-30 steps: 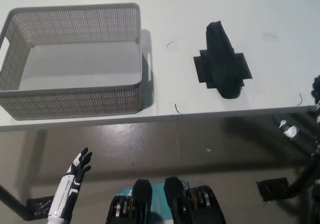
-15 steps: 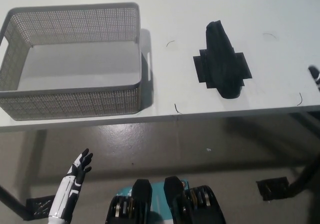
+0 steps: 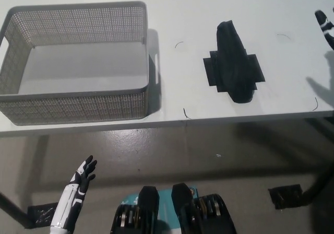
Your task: Use the right hand to push the pencil case on the right hand side to the container on the left side
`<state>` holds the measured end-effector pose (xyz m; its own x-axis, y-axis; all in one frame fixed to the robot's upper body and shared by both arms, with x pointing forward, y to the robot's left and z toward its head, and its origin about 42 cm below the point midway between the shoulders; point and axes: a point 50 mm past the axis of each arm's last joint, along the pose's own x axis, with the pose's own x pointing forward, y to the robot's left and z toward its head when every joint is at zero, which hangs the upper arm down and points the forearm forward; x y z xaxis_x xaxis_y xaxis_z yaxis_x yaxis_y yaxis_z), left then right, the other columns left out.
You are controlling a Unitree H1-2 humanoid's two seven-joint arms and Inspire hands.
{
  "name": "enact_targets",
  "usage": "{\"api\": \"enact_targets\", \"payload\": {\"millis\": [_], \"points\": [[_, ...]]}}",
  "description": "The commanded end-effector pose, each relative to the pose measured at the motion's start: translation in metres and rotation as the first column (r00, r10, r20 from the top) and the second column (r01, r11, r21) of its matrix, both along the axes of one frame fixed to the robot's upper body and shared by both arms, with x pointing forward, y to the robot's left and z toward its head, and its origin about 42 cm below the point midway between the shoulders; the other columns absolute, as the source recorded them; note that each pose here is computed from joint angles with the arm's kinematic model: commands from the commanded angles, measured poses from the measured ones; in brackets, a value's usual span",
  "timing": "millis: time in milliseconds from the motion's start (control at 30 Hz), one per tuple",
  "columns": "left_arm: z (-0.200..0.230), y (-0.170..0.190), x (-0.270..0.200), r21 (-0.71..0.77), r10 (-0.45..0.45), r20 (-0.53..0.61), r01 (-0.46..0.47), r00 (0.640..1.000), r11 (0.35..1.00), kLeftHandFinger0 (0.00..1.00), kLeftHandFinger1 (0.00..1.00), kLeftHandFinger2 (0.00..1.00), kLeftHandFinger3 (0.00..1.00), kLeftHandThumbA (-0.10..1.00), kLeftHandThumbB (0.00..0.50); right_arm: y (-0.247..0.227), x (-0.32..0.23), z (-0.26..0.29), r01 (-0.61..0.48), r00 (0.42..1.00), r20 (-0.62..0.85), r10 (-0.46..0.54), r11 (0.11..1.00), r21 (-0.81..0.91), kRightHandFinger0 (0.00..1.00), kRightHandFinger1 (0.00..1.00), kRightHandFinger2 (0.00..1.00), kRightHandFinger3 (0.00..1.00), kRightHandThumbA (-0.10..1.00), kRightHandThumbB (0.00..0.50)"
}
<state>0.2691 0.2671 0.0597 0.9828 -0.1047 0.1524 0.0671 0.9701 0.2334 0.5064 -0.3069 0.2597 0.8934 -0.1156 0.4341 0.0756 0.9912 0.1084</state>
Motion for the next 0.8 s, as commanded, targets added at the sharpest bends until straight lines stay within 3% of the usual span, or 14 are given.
{"api": "enact_targets", "payload": {"millis": [0,300,333,433,567,767], "points": [[0.011,0.006,-0.001,0.017,-0.017,0.053,0.016,0.998,1.000,1.00,1.00,1.00,1.00,1.00,0.500,0.014,0.020,0.031,-0.058,0.996,0.061,0.057,0.998,0.006,1.00,1.00,1.00,1.00,1.00,0.368],[0.011,0.005,-0.003,0.008,-0.019,0.058,0.019,0.998,1.000,1.00,1.00,1.00,1.00,1.00,0.500,0.036,0.047,0.032,-0.084,0.996,-0.001,0.084,0.996,0.023,1.00,1.00,1.00,1.00,1.00,0.346],[0.012,0.004,-0.003,0.004,-0.021,0.057,0.021,0.998,1.000,1.00,1.00,1.00,1.00,1.00,0.500,0.040,0.051,0.031,-0.098,0.995,-0.024,0.099,0.994,0.046,1.00,1.00,1.00,1.00,1.00,0.324],[0.011,0.003,-0.004,-0.002,-0.027,0.055,0.027,0.998,1.000,1.00,1.00,1.00,1.00,1.00,0.500,0.046,0.058,0.025,-0.117,0.990,-0.069,0.122,0.990,0.076,1.00,1.00,1.00,1.00,1.00,0.365],[0.013,0.004,-0.002,0.007,-0.025,0.064,0.024,0.998,1.000,1.00,1.00,1.00,1.00,1.00,0.500,0.054,0.063,0.021,-0.130,0.985,-0.099,0.138,0.988,0.088,1.00,1.00,1.00,1.00,1.00,0.332],[0.014,0.007,-0.002,0.014,-0.017,0.069,0.016,0.997,1.000,1.00,1.00,1.00,1.00,1.00,0.500,0.070,0.066,0.016,-0.155,0.975,-0.141,0.174,0.979,0.135,1.00,1.00,1.00,1.00,1.00,0.338]]}}
